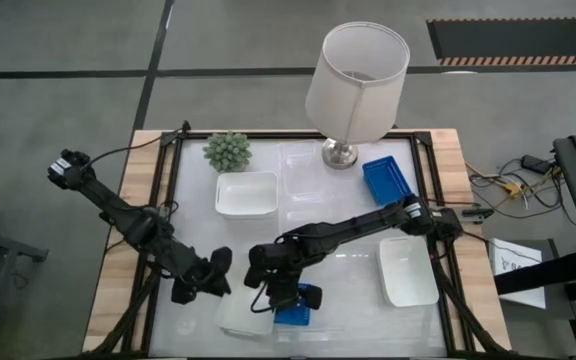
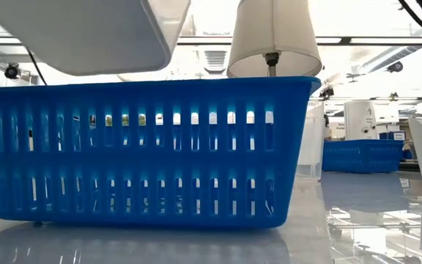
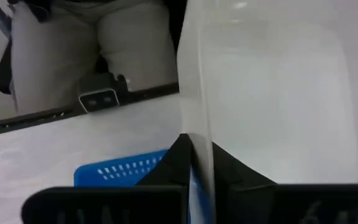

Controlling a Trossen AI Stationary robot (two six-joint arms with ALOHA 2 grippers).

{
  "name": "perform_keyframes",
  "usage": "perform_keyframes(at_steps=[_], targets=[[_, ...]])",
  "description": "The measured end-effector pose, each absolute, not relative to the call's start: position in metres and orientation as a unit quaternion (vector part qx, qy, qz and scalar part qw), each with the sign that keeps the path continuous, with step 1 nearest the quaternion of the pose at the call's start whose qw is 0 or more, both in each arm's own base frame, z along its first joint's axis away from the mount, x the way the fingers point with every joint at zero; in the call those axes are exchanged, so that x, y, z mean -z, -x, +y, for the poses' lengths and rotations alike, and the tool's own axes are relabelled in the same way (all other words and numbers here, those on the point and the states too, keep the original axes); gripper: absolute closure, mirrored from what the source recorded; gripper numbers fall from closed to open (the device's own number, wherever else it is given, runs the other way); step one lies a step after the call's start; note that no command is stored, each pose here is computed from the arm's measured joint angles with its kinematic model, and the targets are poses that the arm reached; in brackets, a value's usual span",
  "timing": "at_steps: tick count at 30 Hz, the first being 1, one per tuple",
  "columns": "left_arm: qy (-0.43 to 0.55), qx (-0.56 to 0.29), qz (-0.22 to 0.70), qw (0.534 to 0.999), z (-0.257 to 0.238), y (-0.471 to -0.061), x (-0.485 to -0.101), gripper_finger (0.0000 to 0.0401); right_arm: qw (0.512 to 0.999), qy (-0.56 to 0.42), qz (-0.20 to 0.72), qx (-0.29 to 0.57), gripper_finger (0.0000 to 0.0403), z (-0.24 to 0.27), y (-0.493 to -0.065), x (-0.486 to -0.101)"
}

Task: Stack baskets by color
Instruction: Stack the bottom left white bin on top of the top white bin

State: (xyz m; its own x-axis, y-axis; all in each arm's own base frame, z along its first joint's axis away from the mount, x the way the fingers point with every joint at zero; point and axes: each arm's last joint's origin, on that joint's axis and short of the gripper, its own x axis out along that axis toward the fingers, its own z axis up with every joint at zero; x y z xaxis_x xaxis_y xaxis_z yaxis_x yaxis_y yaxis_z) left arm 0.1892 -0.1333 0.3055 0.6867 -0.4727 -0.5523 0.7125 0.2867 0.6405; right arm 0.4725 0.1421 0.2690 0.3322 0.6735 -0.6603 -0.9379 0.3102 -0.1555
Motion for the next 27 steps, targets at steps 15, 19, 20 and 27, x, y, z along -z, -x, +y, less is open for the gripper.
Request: perform_keyframes(at_steps=[15,19,20,27], targets=[[-0.463,0.222,0.225,0.828,-0.091,-0.146,-0.312,0.0271,0.801,0.302,0.366,-0.366,0.0395,0.128,-0.471,-0.271],[-0.465,0.158,0.234,0.839,-0.081,-0.137,-0.307,0.0271,0.814,0.315,0.391,-0.290,0.0395,0.124,-0.470,-0.277],[-0.461,0.130,0.239,0.845,-0.078,-0.135,-0.306,0.0271,0.817,0.319,0.398,-0.268,0.0395,0.123,-0.470,-0.278],[-0.418,-0.128,0.240,0.867,-0.054,-0.119,-0.304,0.0271,0.841,0.291,0.444,-0.103,0.0395,0.098,-0.471,-0.283]])
